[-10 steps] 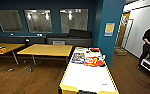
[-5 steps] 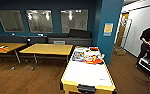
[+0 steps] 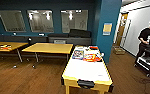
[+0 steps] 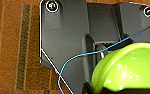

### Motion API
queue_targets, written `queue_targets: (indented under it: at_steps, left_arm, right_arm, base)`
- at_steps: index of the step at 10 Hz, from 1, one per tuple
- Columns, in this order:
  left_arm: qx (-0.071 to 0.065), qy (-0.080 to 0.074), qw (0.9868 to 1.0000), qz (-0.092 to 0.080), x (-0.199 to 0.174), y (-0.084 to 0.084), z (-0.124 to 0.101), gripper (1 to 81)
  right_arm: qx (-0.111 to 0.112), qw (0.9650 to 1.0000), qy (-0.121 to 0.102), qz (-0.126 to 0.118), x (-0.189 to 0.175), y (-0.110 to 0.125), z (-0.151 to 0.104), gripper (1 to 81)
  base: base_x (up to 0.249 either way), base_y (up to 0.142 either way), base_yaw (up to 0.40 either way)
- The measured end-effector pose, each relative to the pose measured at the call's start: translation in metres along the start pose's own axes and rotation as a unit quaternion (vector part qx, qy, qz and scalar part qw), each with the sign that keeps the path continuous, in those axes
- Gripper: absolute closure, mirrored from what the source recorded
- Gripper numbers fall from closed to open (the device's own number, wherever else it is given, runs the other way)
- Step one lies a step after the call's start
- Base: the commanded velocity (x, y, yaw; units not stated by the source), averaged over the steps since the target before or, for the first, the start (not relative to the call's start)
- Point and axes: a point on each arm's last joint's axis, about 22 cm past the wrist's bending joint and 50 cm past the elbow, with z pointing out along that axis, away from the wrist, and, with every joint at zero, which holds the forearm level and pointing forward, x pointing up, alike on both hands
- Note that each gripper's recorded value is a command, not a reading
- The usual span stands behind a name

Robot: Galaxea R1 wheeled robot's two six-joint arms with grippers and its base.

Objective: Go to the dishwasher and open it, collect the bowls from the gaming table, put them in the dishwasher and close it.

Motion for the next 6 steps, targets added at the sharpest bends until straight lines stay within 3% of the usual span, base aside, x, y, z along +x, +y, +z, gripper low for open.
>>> queue_targets:
  at_steps: [2, 5, 6]
  left_arm:
    - [-0.001, -0.002, 1.0000, 0.000, -0.0037, 0.0013, 0.0003, 81.1]
    - [-0.001, -0.005, 1.0000, -0.001, -0.0103, 0.0017, 0.0005, 81.1]
    - [-0.001, 0.002, 1.0000, 0.000, -0.0037, 0.0020, 0.0005, 81.1]
  right_arm:
    - [0.001, 1.0000, -0.001, -0.002, -0.0010, -0.0012, 0.0003, 81.1]
    - [0.001, 1.0000, -0.004, -0.002, -0.0077, -0.0007, -0.0001, 81.1]
    - [0.001, 1.0000, -0.001, -0.003, -0.0026, -0.0011, 0.0003, 81.1]
  base:
    - [-0.129, 0.000, 0.000]
    - [0.000, 0.000, 0.000]
    - [0.000, 0.000, 0.000]
